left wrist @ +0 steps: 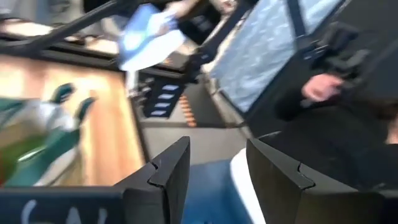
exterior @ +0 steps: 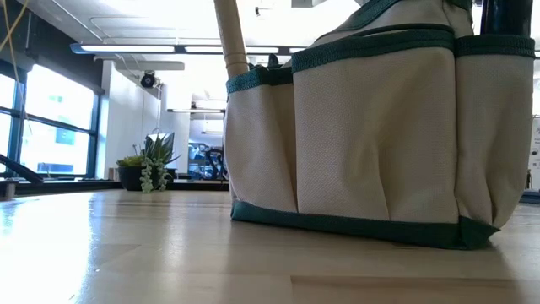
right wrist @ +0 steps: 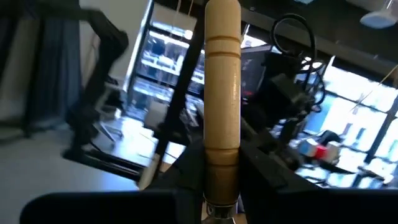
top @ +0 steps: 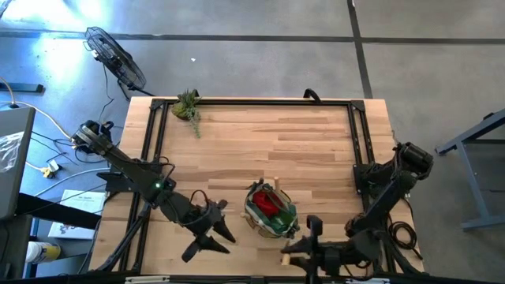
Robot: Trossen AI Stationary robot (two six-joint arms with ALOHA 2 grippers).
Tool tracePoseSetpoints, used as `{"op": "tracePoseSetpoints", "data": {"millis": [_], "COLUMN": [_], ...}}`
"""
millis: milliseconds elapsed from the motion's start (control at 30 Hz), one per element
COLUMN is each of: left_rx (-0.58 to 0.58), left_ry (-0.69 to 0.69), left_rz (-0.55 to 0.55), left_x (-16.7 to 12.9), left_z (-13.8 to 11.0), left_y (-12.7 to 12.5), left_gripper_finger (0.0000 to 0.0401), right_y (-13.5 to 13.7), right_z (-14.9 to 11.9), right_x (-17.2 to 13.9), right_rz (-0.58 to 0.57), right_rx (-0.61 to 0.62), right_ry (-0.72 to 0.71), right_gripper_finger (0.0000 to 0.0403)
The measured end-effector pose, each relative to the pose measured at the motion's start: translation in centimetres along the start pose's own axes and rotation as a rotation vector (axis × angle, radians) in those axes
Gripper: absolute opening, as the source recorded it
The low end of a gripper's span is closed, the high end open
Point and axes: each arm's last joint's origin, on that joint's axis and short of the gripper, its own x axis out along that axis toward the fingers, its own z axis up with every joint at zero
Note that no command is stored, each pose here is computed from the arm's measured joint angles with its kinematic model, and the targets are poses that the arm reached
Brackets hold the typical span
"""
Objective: Pick & Place Garden tools in Gardening bag
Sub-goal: Put the trowel into the light brown gardening bag
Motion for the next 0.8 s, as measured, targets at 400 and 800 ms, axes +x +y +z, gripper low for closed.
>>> {"op": "tracePoseSetpoints", "data": {"millis": [400,800], "left_rx": [0.126,0.191], "left_ry": [0.451,0.606], "left_rz": [0.455,0.687], "left_x": [-5.4,-5.3], "left_z": [-3.0,-5.1], "left_y": [2.6,4.1], "left_gripper_finger": [0.0152,0.0152], "right_y": [1.4,3.0], "right_z": [-0.3,-4.4], "right_x": [-0.7,0.1], "right_rz": [0.218,0.348], "right_rx": [0.452,0.635], "right_ry": [0.035,0.285], "right_gripper_finger": [0.0059,0.0059]}}
